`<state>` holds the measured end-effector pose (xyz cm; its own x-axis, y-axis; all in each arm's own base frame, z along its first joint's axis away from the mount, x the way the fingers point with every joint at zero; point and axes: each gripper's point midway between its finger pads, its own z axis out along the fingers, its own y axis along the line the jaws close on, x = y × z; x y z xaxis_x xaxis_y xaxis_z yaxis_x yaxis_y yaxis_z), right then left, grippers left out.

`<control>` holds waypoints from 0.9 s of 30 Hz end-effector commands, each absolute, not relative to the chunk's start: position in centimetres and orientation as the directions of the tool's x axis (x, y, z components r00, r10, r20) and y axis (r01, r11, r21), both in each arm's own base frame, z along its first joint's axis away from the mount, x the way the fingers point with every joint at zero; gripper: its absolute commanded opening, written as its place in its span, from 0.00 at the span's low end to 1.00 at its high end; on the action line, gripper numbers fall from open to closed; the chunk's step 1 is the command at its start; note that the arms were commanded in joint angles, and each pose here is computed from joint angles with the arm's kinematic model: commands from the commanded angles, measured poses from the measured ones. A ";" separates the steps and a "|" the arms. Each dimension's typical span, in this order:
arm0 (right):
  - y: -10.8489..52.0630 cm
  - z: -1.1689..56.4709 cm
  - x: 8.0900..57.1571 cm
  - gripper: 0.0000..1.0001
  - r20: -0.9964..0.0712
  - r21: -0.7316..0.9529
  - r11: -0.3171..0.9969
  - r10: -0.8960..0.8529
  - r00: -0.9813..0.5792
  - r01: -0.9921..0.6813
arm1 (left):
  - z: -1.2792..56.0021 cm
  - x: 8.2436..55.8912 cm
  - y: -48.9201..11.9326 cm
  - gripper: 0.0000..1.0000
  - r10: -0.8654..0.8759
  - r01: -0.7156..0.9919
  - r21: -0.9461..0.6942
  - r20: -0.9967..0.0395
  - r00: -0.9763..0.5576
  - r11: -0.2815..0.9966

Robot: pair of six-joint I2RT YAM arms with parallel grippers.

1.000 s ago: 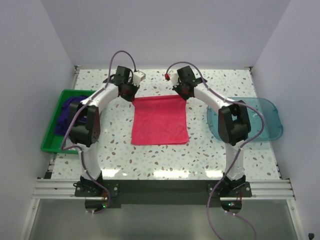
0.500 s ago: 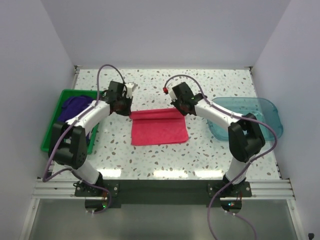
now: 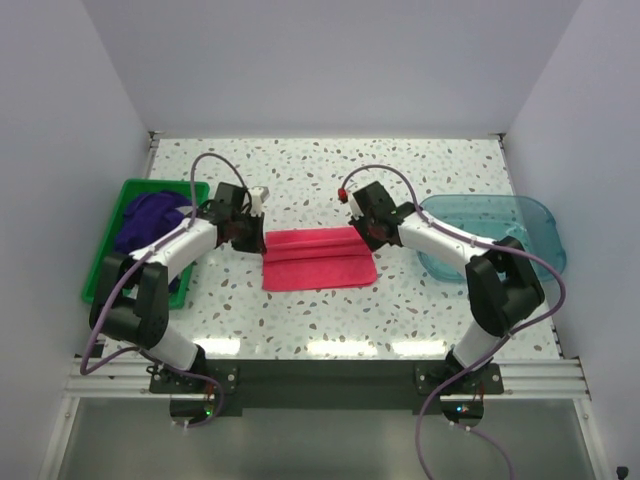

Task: Fold and stack the towels
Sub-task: Fold the towel

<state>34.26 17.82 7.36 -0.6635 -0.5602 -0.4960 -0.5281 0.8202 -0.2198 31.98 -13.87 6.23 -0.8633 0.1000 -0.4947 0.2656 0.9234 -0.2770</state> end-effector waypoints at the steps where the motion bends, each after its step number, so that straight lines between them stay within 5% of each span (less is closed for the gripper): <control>1: 18.2 7.7 34.2 0.00 -0.532 -0.189 0.845 -0.517 -0.670 -0.501 | 7.0 32.6 -13.7 0.00 0.071 0.255 -0.279 -0.534 -0.842 0.926; 27: 18.5 8.0 31.4 0.00 -0.512 -0.122 0.840 -0.510 -0.691 -0.529 | 6.9 29.5 -13.2 0.00 0.089 0.242 -0.295 -0.449 -0.889 0.924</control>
<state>32.20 18.50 6.85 -0.6866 -0.5258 -0.5022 -0.5341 0.8334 -0.1423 30.39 -13.63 6.41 -0.8843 0.0993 -0.4561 0.2526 0.9236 -0.2885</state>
